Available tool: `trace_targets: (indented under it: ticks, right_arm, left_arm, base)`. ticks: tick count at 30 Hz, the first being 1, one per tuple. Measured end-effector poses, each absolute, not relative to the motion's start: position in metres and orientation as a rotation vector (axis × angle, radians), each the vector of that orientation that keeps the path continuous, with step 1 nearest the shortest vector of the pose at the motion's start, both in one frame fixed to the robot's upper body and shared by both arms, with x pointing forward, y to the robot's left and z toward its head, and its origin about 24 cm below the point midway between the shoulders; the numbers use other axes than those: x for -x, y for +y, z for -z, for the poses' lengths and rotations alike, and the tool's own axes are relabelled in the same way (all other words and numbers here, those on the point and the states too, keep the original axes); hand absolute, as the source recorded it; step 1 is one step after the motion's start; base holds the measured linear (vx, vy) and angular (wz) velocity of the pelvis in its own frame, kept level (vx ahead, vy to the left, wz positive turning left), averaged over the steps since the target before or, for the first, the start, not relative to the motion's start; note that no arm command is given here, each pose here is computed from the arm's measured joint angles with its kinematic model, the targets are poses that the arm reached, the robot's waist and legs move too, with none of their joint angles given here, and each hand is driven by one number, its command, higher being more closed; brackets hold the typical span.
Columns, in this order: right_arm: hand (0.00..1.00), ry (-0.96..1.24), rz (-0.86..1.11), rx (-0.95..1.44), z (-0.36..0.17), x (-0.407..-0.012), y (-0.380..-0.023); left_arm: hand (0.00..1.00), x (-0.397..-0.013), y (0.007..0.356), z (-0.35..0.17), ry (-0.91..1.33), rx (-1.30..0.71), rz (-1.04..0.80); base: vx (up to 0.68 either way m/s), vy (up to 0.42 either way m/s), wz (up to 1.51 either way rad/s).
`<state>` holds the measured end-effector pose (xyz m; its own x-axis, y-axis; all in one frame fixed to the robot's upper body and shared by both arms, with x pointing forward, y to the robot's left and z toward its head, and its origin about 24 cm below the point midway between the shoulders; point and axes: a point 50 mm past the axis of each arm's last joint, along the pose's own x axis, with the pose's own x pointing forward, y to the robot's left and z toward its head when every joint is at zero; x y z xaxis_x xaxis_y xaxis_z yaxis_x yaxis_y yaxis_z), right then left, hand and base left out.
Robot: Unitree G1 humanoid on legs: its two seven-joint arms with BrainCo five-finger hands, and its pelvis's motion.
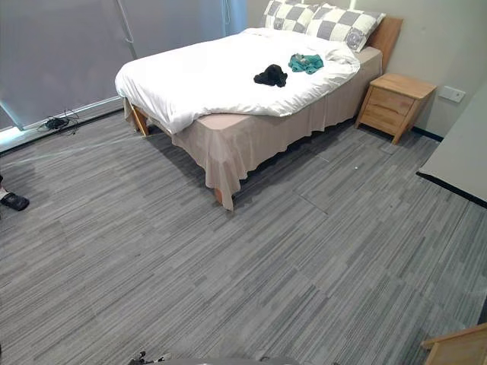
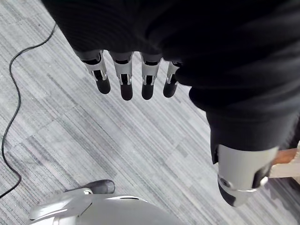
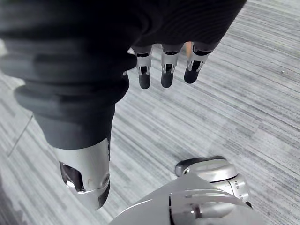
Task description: Tidy the bed and pick cloth on bed and put in laundry
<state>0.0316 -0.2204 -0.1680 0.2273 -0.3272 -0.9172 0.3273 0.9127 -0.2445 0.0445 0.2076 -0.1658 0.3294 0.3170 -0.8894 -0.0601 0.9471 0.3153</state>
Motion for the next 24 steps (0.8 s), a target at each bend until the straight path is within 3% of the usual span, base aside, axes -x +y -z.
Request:
trace_targets:
  ticks: [24]
  right_arm:
    - [0.0, 1.189, 0.45, -0.025, 0.165, -0.063, -0.217]
  left_arm:
    - [0.0, -0.061, 0.211, 0.163, 1.169, -0.254, -0.246]
  base:
    - [0.02, -0.016, 0.0]
